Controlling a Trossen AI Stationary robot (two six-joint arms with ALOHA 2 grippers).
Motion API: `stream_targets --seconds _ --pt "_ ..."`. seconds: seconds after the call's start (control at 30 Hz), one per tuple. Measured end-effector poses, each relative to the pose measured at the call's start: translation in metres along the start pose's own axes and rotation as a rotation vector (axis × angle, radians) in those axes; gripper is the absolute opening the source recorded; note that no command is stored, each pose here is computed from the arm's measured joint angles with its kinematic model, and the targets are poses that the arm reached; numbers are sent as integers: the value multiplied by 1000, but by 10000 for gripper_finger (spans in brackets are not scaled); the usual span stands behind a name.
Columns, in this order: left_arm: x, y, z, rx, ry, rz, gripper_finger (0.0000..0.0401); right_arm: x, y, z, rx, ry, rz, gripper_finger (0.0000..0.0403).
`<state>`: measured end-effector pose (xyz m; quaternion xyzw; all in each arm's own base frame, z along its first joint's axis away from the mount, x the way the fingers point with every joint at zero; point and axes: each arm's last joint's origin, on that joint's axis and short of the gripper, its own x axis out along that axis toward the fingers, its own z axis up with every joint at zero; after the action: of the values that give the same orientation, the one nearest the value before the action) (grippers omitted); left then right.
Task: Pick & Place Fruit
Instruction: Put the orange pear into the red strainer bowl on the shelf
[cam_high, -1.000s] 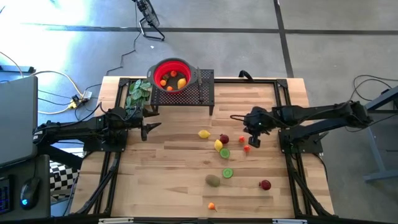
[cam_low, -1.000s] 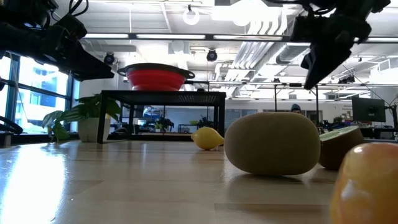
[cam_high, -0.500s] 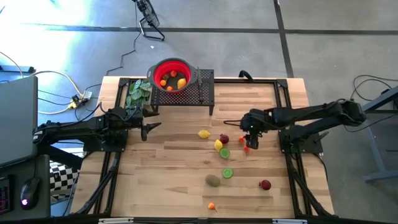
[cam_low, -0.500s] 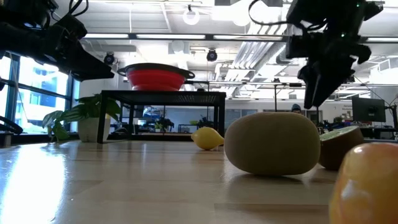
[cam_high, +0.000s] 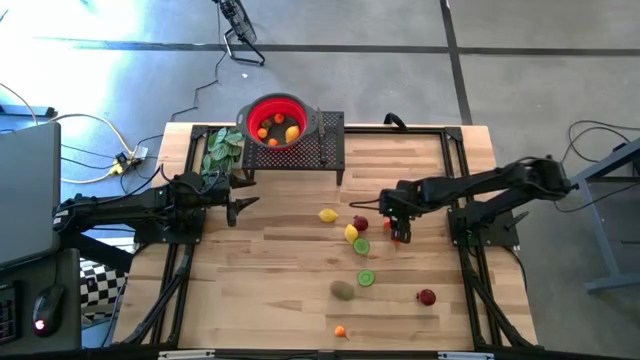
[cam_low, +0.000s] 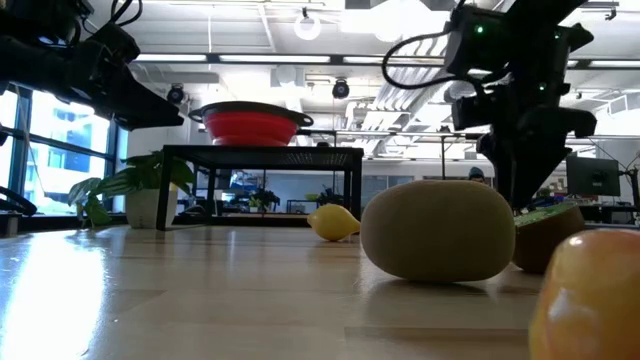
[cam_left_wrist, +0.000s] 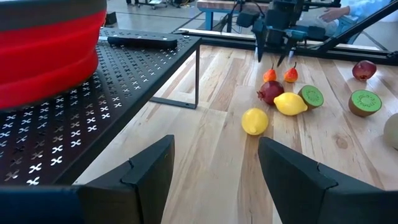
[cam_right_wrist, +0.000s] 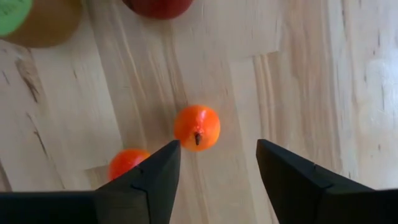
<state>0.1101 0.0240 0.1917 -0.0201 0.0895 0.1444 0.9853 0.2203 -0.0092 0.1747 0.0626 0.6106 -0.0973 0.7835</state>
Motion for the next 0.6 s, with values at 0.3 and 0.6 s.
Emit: stream_targets --seconds 0.3,0.6 --pt "0 0 -1 1 7 0 228 3 1 2 0 -7 29 181" --pt "0 0 -2 3 23 1 228 3 1 2 0 -6 28 174"
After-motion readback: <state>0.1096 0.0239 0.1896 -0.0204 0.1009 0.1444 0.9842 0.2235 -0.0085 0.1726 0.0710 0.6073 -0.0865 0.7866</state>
